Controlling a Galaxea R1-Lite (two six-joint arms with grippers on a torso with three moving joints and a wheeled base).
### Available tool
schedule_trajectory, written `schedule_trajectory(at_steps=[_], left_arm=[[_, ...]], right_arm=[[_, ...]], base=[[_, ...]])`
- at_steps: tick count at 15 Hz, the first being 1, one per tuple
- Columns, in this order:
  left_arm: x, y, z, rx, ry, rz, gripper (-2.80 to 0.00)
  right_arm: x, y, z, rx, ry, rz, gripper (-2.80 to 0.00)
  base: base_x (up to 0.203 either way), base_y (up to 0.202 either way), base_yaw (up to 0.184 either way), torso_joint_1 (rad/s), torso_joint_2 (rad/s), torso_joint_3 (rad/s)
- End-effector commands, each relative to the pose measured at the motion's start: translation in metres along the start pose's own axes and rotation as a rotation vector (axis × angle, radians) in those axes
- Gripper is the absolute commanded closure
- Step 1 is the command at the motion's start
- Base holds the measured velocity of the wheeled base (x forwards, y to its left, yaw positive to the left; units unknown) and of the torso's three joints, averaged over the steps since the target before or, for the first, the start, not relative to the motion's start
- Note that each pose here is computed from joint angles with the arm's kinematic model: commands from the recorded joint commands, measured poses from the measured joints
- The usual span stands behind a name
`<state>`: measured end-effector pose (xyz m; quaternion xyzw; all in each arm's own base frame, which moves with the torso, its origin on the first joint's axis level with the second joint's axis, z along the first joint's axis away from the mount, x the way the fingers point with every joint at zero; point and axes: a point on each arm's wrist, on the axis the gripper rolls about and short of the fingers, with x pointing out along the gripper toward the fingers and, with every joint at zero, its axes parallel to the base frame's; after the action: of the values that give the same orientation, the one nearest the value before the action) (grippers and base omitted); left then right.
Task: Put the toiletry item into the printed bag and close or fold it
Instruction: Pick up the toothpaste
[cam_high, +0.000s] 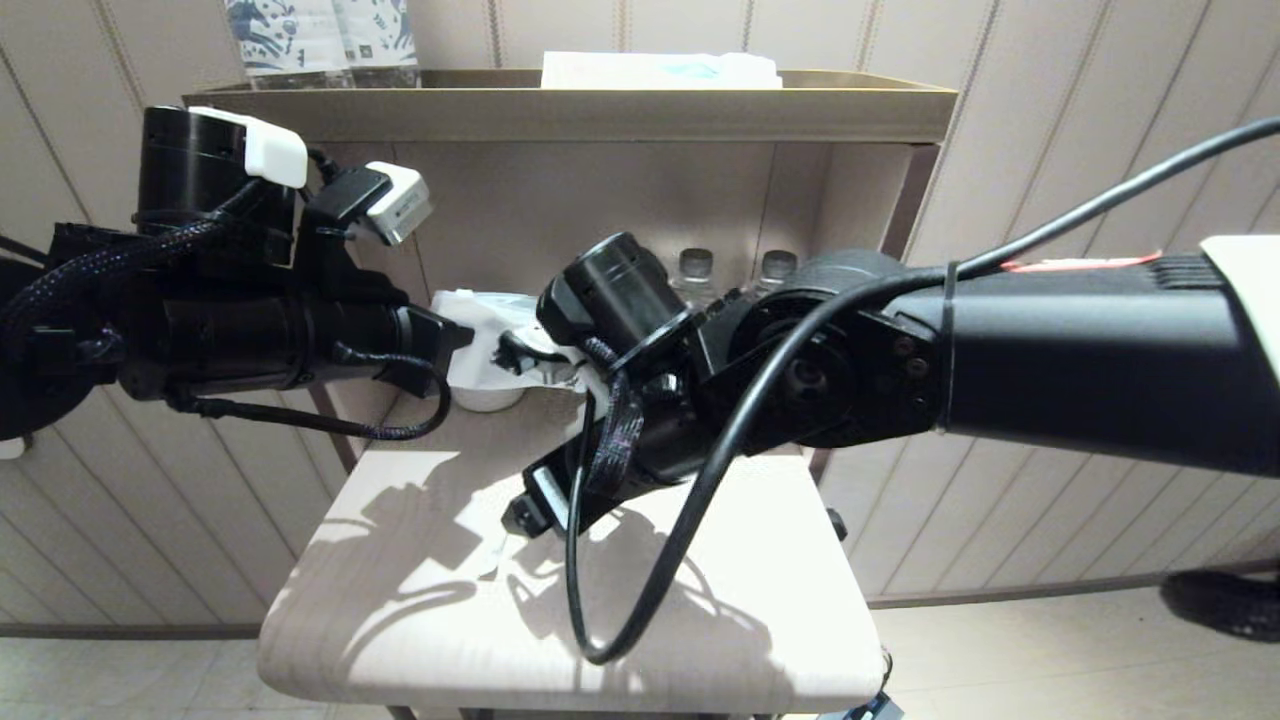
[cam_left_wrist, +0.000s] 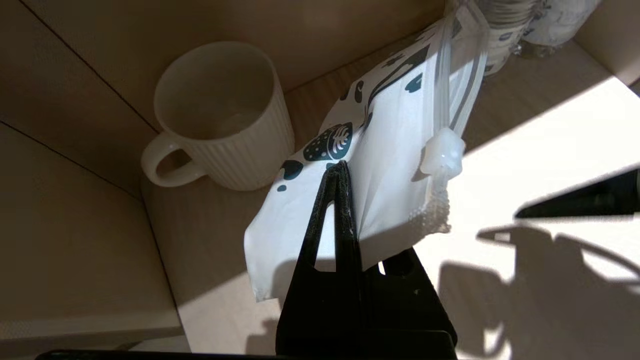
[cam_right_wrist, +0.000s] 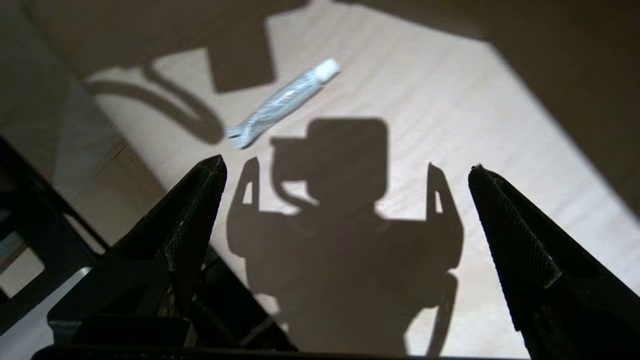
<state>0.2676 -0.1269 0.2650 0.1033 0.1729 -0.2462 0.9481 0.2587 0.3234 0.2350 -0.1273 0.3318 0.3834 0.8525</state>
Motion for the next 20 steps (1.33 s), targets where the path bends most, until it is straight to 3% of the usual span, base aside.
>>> schedule_trajectory(at_steps=[1,5,8,20], left_arm=[[0.001,0.000,0.000,0.002,0.001,0.002,0.00],[0.002,0.000,-0.002,0.006,0.008,-0.002,0.00],[0.003,-0.001,-0.003,0.012,0.014,-0.008,0.00],[0.004,-0.006,-0.006,0.019,0.025,-0.029,0.00]], right_arm=[[0.012,0.016,-0.005,-0.032,0.025,0.037,-2.80],[0.047,0.019,-0.012,-0.066,0.031,0.029,-2.80],[0.067,0.016,-0.014,-0.067,0.003,-0.057,-2.80],[0.085,0.018,-0.019,-0.098,-0.014,-0.085,-2.80]], base=[[0.000,0.000,0.000,0.000,0.00,0.000],[0.000,0.000,0.000,0.000,0.00,0.000],[0.000,0.000,0.000,0.000,0.00,0.000],[0.000,0.000,0.000,0.000,0.00,0.000]])
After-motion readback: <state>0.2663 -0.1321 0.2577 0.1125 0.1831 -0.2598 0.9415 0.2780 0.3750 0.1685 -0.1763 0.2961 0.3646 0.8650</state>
